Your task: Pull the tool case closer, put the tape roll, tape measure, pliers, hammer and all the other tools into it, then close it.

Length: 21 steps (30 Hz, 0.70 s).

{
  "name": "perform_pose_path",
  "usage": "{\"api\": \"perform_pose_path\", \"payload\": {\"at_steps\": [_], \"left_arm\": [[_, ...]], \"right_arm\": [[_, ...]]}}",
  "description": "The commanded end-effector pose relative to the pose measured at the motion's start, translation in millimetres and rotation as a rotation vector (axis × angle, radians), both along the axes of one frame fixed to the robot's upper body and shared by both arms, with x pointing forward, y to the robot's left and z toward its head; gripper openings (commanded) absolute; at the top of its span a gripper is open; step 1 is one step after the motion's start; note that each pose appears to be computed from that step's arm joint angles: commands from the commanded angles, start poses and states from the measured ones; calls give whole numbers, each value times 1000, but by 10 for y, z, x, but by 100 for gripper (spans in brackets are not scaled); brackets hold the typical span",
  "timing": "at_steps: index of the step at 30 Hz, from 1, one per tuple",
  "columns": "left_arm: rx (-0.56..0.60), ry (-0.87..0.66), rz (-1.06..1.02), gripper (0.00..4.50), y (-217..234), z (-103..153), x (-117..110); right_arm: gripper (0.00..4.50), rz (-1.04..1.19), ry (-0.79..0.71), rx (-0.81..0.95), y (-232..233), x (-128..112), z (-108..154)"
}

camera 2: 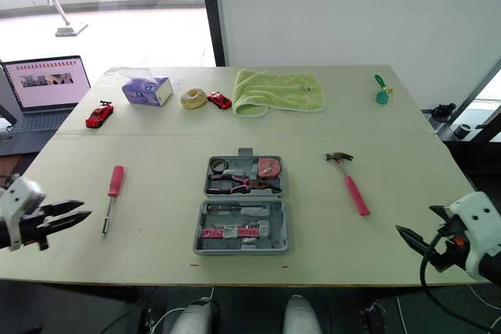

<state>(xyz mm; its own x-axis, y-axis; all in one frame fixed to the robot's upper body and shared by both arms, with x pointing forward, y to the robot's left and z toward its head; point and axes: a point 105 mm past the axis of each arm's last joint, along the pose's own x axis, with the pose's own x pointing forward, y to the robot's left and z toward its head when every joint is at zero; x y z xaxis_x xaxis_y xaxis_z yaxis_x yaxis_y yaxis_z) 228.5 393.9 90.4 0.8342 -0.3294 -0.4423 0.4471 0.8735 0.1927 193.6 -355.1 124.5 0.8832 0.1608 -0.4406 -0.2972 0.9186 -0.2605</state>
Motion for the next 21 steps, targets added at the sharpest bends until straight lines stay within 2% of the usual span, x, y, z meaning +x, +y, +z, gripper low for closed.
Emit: {"api": "perform_pose_path", "payload": {"at_steps": [1,2,5,8,12,17,21], "left_arm": [[56,-60,76,390,256,73,-129],[52,-61,117,447,344,57,-180],[85,-25,176,447,512,-28,-350],[34,-60,171,447,472,-3,-315],[27,-61,123,447,352,-51,-242],[-55,-104,-45,447,-155,-17,30],[-138,-108,-246,447,-812,35,177]], "right_arm": [[450,-15,-19,-2,-150,-79,3],[450,-21,-6,-1,-187,-109,-44],[450,-32,16,18,-240,-167,-151],[450,-9,12,30,-175,-123,-162],[450,16,13,31,-98,-78,-155],[450,99,41,73,294,-62,-132],[450,132,30,127,666,26,-84]]}}
